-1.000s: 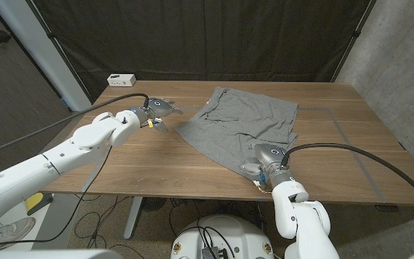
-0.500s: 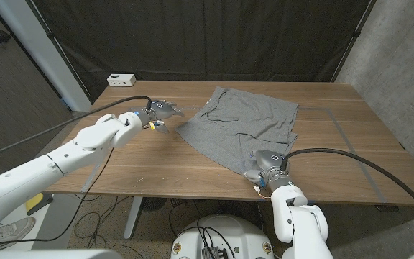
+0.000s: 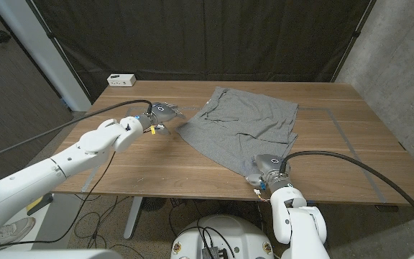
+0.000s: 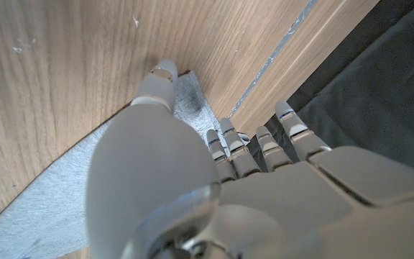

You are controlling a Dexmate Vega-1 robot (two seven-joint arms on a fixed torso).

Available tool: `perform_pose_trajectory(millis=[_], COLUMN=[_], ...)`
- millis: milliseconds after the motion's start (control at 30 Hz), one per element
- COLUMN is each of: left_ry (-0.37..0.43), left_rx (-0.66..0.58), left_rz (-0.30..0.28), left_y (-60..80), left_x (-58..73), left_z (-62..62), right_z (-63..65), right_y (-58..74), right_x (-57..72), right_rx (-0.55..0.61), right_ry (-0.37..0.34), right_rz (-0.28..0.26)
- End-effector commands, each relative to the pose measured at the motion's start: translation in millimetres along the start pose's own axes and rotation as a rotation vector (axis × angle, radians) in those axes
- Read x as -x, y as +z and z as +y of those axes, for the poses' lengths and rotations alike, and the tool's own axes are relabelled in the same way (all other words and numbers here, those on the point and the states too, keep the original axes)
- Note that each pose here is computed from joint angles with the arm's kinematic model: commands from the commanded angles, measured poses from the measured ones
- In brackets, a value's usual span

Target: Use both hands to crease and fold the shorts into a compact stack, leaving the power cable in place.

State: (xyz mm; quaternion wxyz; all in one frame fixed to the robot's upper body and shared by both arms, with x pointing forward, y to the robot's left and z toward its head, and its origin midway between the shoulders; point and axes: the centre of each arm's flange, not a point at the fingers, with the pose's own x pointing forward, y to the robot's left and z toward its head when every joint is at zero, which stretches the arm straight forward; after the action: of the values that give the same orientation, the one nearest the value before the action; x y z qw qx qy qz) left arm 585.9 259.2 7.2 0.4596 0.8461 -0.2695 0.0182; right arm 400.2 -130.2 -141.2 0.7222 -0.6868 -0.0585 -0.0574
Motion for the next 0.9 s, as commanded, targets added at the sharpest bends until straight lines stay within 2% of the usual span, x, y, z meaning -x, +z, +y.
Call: perform_pose_trajectory(millis=[33,100,167,267,300,400,500,900], left_ry=[0.084,0.106,0.110,0.132,0.150,0.199,0.198,0.230], left_rx=[-0.047,-0.048,-0.050,-0.055,-0.048,-0.048,-0.043,-0.018], left_rz=[0.003,0.004,0.002,0.000,-0.001,-0.001,-0.006,0.003], left_y=[3.9,4.2,5.0,7.0,7.7,10.5,12.7,14.9], left_x=[-3.5,-3.6,-4.4,-5.6,-5.5,-4.8,-6.2,-16.4], left_z=[-13.5,-15.8,-18.3,-22.7,-24.7,-30.5,-35.4,-46.4], right_z=[12.6,14.6,18.7,21.8,24.2,24.5,25.9,31.1], right_y=[-5.2,-5.3,-6.2,-7.8,-7.7,-8.0,-8.4,-16.0], right_x=[0.7,-0.5,-0.4,-2.7,-1.4,-2.6,-5.5,-15.1], right_rx=[0.040,0.051,0.056,0.046,0.056,0.040,0.051,0.071], right_ry=[-0.010,-0.008,-0.039,-0.016,-0.048,-0.033,0.001,-0.002], right_rz=[0.033,0.036,0.039,0.049,0.044,0.039,0.051,0.067])
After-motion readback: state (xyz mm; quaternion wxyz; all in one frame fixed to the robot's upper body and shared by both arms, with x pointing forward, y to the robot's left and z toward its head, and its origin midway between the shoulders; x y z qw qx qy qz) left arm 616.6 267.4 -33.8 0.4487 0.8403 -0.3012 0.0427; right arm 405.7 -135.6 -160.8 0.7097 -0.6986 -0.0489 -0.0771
